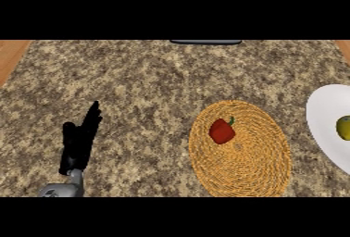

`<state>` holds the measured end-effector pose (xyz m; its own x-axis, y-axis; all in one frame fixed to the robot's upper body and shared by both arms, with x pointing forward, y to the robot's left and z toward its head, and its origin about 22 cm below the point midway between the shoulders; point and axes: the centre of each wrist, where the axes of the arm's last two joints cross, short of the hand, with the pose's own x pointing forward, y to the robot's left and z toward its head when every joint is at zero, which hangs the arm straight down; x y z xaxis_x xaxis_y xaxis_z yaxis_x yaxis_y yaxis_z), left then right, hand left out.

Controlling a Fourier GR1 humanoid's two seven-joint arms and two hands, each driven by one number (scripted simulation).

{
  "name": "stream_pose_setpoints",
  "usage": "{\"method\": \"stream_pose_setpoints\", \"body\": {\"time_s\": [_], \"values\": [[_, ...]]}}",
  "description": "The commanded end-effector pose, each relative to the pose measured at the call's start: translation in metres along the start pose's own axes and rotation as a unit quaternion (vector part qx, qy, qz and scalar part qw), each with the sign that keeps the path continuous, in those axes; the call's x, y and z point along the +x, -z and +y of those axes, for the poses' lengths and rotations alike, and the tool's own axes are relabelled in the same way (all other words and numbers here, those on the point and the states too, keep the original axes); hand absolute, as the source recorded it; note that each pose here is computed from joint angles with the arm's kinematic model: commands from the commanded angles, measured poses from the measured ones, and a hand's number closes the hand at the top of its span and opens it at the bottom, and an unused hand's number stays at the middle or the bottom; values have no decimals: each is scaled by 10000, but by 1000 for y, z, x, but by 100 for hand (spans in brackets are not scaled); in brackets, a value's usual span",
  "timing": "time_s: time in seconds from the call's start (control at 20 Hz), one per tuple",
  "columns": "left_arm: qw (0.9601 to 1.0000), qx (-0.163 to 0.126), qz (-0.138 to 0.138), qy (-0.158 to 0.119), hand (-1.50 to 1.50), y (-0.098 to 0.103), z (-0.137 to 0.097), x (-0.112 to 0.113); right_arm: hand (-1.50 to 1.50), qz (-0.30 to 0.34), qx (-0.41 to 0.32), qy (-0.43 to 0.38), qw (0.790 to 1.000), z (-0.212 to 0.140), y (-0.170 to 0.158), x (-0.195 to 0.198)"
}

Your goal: Pick the lemon from the placemat and place it in the plate

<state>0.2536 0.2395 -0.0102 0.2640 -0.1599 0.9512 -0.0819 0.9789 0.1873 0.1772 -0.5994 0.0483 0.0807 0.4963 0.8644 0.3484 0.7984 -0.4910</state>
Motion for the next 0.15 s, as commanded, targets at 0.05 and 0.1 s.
{"method": "stream_pose_setpoints", "body": {"time_s": [0.05, 0.1], "values": [[10000, 32, 21, -9, 0, -2, 5, -5, -150, -61, 67, 28, 10000, -2, -9, -6], [10000, 11, -27, 70, 0, 2, -1, 2, -150, -130, 22, -59, 9999, -5, -8, -4]]}}
